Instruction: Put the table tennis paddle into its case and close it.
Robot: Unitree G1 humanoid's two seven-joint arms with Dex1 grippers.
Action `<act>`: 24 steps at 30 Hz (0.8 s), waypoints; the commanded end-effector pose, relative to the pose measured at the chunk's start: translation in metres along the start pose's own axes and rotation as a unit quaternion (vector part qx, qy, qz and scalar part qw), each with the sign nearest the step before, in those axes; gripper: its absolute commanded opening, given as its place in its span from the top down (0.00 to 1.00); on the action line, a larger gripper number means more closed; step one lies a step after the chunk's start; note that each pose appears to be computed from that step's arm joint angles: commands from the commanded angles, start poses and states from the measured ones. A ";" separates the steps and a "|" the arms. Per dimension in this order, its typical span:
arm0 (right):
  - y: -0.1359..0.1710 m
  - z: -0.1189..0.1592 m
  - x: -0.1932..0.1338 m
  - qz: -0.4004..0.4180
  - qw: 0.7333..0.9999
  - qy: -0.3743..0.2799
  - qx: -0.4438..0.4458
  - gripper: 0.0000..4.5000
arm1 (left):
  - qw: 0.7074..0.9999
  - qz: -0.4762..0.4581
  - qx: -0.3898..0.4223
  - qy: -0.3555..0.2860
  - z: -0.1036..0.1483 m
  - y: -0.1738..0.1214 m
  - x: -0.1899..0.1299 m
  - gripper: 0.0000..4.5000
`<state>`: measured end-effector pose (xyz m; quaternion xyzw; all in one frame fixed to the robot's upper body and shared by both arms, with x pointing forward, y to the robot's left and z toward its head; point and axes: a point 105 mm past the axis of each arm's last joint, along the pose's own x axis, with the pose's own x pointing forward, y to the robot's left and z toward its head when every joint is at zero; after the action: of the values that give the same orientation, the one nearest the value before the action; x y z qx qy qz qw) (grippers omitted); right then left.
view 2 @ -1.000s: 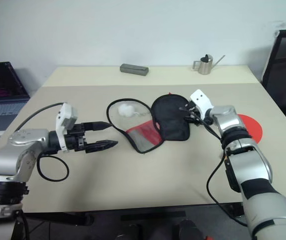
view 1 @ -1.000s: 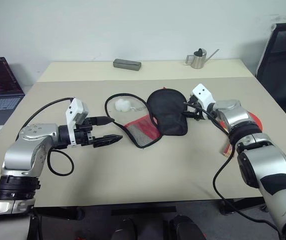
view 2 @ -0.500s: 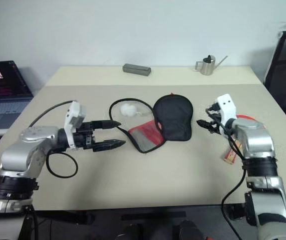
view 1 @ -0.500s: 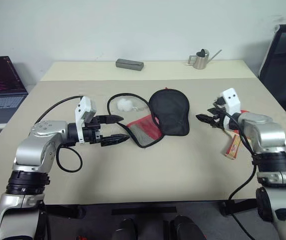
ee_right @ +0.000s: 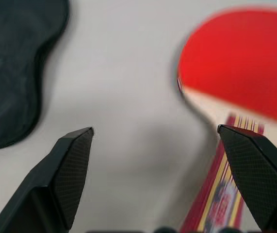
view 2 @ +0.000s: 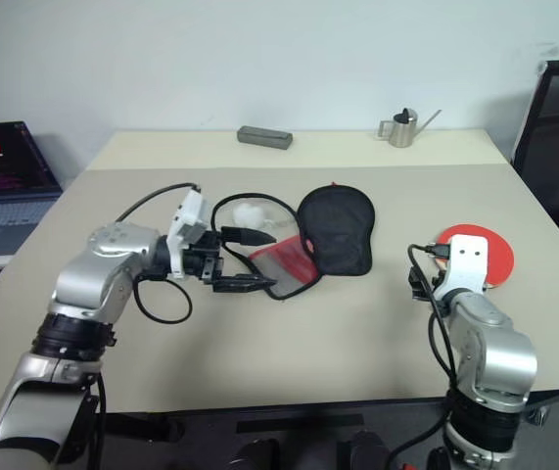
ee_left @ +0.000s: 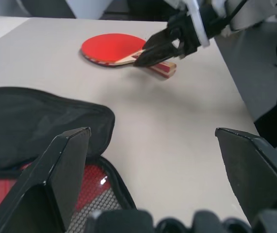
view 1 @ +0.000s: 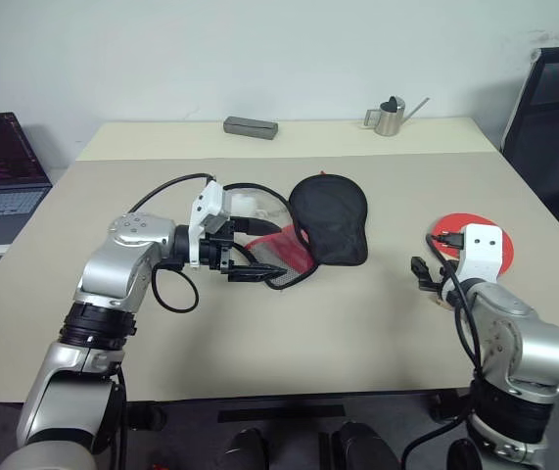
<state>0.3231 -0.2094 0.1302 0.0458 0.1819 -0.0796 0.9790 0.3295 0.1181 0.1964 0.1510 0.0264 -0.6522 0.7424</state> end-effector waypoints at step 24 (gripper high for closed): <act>-0.041 -0.020 0.052 -0.117 0.992 0.027 0.028 0.01 | 1.000 0.019 0.022 0.003 0.006 0.008 -0.012 0.00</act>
<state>0.3539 -0.2453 0.0905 0.0532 0.2084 -0.1857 0.9588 0.3368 0.1261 0.1922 0.1529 0.0373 -0.6446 0.7481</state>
